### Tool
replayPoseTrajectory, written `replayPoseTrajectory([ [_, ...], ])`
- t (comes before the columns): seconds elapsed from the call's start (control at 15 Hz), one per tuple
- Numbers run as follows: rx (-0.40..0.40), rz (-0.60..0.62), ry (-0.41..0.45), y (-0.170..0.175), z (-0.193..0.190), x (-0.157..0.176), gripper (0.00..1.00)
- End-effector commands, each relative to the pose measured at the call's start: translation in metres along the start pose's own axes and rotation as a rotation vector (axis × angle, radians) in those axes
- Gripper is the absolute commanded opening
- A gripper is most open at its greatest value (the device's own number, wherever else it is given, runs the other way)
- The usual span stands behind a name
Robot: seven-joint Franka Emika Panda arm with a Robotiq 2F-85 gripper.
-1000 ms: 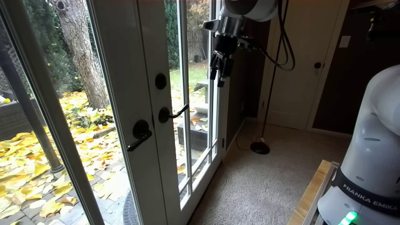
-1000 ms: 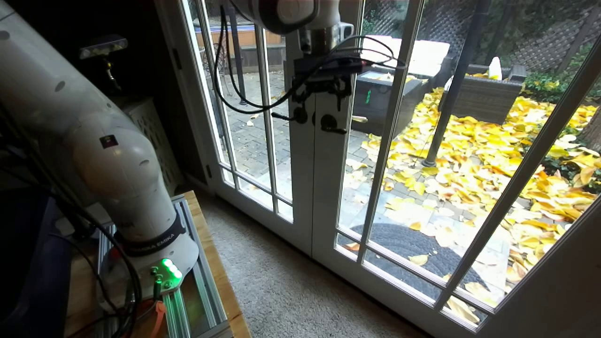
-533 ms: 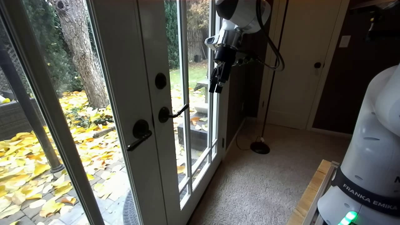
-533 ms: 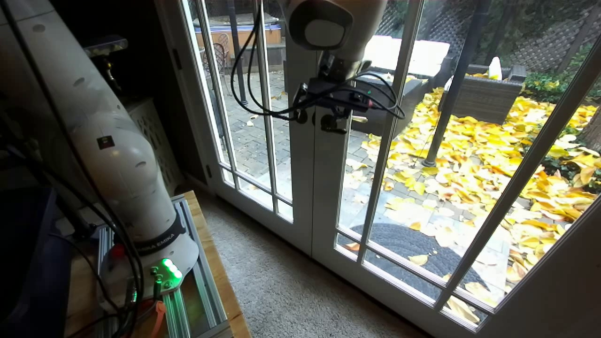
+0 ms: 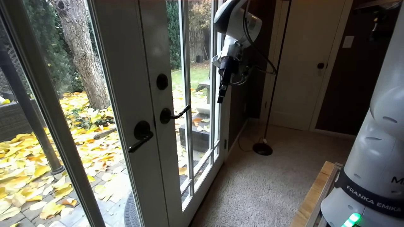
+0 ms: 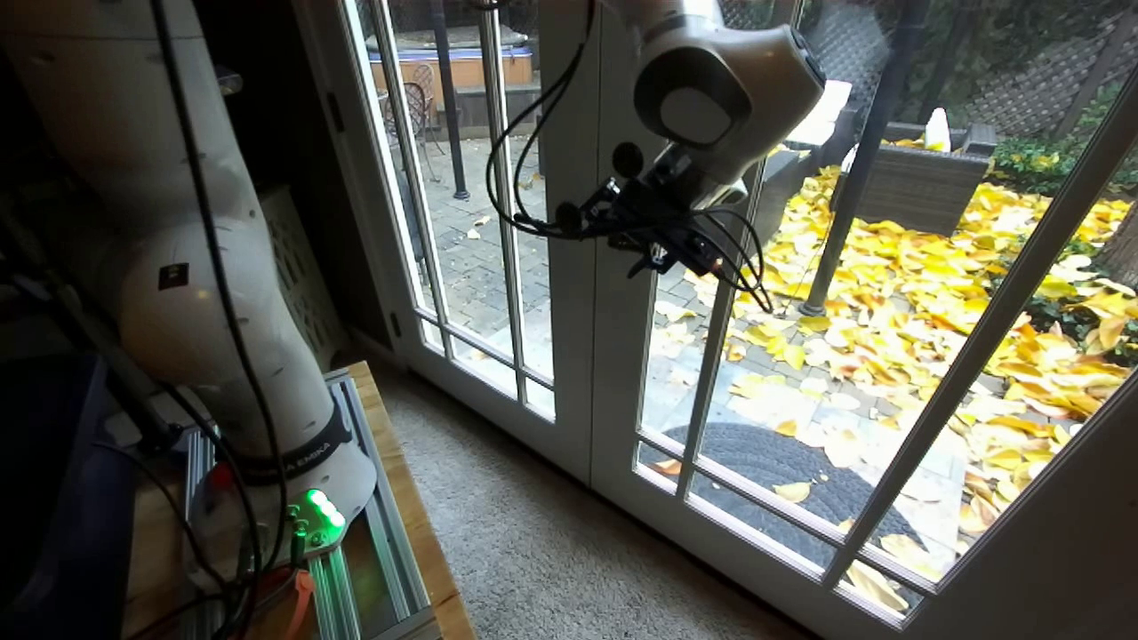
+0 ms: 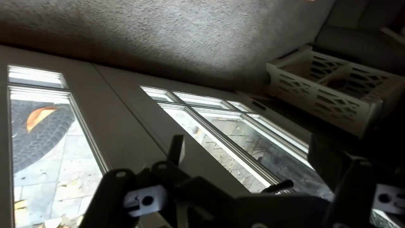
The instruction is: Open the right door.
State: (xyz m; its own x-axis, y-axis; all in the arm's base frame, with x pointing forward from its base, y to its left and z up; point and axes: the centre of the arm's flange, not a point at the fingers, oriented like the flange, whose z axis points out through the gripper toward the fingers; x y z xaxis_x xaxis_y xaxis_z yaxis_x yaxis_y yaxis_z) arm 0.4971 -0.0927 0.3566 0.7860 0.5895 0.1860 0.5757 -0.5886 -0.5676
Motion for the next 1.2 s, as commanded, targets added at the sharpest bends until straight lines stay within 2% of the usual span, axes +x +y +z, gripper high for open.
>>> replayPoseTrajectory([
  [0.0,0.032,0.016,0.000,0.008,0.003,0.000,1.00],
  [0.33,0.062,0.031,-0.007,0.022,0.010,0.006,1.00],
  [0.4,0.014,0.047,0.072,0.030,0.011,0.015,1.00],
  [0.47,0.045,0.057,0.105,0.032,0.013,0.021,1.00],
  [0.53,0.059,0.082,0.176,0.035,0.013,0.028,1.00],
  [0.67,0.158,0.145,0.227,0.039,0.015,0.035,1.00],
  [1.0,0.270,0.323,0.368,0.065,0.030,0.036,1.00],
  [1.13,0.309,0.392,0.417,0.076,0.037,0.037,0.94],
])
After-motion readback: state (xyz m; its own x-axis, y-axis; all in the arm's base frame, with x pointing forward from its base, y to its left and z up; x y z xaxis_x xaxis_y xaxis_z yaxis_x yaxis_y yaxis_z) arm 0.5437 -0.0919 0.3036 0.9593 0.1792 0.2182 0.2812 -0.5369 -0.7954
